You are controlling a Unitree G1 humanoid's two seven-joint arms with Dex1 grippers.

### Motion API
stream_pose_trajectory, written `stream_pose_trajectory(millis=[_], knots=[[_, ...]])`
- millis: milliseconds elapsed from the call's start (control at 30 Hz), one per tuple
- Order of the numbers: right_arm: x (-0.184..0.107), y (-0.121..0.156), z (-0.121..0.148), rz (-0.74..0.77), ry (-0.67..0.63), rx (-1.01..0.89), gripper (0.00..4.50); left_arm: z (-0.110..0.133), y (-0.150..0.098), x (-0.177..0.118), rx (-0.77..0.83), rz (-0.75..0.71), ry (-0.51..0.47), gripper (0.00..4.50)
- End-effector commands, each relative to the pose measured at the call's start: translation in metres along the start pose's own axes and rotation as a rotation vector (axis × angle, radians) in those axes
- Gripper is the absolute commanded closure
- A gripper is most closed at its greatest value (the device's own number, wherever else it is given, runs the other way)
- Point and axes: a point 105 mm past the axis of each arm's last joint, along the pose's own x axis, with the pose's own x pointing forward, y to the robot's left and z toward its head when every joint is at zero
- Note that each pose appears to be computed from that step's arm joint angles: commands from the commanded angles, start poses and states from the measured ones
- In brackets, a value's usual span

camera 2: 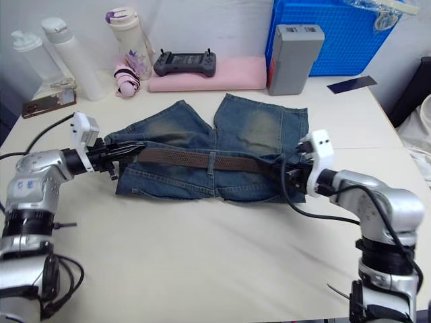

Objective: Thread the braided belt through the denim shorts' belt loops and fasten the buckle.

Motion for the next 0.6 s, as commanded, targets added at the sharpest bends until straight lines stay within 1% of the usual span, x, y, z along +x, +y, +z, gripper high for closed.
stream_pose_trajectory(millis=[33,67,167,200,267,367,433,500,533,567,600], knots=[[-0.024,0.033,0.008,0.124,-0.068,-0.151,4.40,0.021,-0.019,-0.015,0.376,0.082,-0.060,4.29],[-0.028,0.036,0.000,0.137,-0.035,-0.171,4.40,0.019,-0.026,-0.019,0.442,0.094,-0.056,4.29],[-0.044,0.048,-0.043,0.190,0.151,-0.230,4.40,-0.001,-0.056,-0.040,0.614,0.064,-0.028,4.29],[-0.050,0.050,-0.058,0.206,0.225,-0.244,4.40,-0.009,-0.062,-0.048,0.662,0.064,-0.017,4.29],[-0.058,0.050,-0.079,0.215,0.328,-0.271,4.40,-0.021,-0.071,-0.059,0.737,0.050,0.002,4.29],[-0.063,0.043,-0.097,0.203,0.414,-0.319,4.40,-0.040,-0.087,-0.071,0.796,-0.011,0.030,4.29],[-0.067,0.039,-0.106,0.200,0.469,-0.343,4.40,-0.055,-0.096,-0.079,0.790,-0.055,0.064,4.29],[-0.067,0.036,-0.108,0.194,0.477,-0.345,4.40,-0.063,-0.102,-0.084,0.775,-0.082,0.082,4.29],[-0.067,0.036,-0.106,0.195,0.471,-0.349,4.40,-0.065,-0.103,-0.086,0.748,-0.085,0.084,3.95],[-0.068,0.037,-0.104,0.209,0.463,-0.345,3.90,-0.064,-0.105,-0.086,0.722,-0.095,0.081,3.58],[-0.069,0.040,-0.101,0.227,0.453,-0.334,3.36,-0.064,-0.106,-0.086,0.695,-0.106,0.079,3.32]])
